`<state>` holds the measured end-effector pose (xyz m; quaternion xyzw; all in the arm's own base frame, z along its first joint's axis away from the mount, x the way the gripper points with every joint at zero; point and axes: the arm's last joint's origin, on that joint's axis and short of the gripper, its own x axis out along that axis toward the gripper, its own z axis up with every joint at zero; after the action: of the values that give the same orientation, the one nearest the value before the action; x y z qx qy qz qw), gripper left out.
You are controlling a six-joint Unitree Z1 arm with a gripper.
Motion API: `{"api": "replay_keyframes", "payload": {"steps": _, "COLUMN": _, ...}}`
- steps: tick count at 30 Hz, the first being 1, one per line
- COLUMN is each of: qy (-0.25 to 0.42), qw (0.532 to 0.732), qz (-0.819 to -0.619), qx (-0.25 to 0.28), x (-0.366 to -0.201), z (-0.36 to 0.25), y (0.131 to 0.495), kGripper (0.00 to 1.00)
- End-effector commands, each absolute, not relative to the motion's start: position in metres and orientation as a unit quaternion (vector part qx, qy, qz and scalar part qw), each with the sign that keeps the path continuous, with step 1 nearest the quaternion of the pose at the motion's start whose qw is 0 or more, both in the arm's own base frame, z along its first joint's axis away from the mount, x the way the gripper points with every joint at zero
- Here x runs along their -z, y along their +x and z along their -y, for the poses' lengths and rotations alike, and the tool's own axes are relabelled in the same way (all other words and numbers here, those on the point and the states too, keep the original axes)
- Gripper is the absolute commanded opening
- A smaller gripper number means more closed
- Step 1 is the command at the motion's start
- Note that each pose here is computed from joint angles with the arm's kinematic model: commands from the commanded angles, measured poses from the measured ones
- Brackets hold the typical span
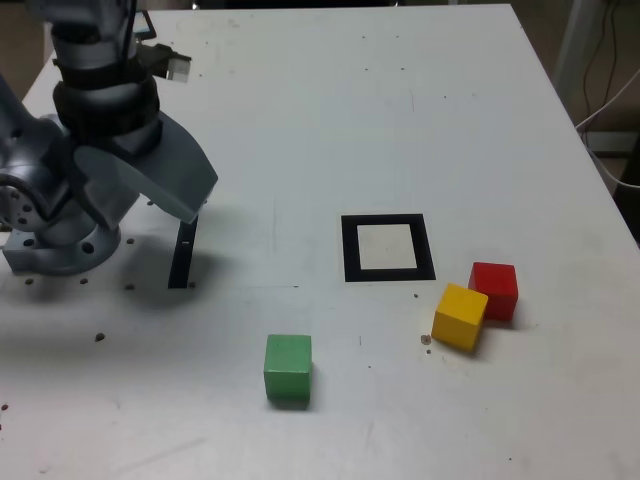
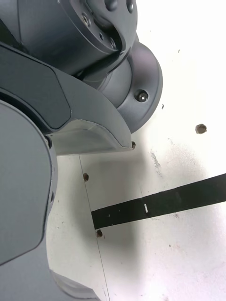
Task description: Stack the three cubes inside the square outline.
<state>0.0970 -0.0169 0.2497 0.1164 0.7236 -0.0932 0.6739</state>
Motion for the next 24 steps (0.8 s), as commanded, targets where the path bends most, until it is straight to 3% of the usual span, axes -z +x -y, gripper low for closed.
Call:
{"api": "replay_keyframes", "payload": {"steps": 1, "qy": 0.113, "qw": 0.68, "qz": -0.718, "qx": 0.096, "x": -0.256, "z": 0.017, "y": 0.097, "kGripper": 0.98}}
{"api": "replay_keyframes", "payload": {"steps": 15, "qy": 0.108, "qw": 0.705, "qz": -0.694, "qx": 0.098, "x": -0.319, "z": 0.026, "y": 0.142, "kGripper": 0.98}}
{"api": "replay_keyframes", "payload": {"steps": 24, "qy": 0.135, "qw": 0.698, "qz": -0.698, "qx": 0.089, "x": -0.347, "z": 0.04, "y": 0.222, "kGripper": 0.97}}
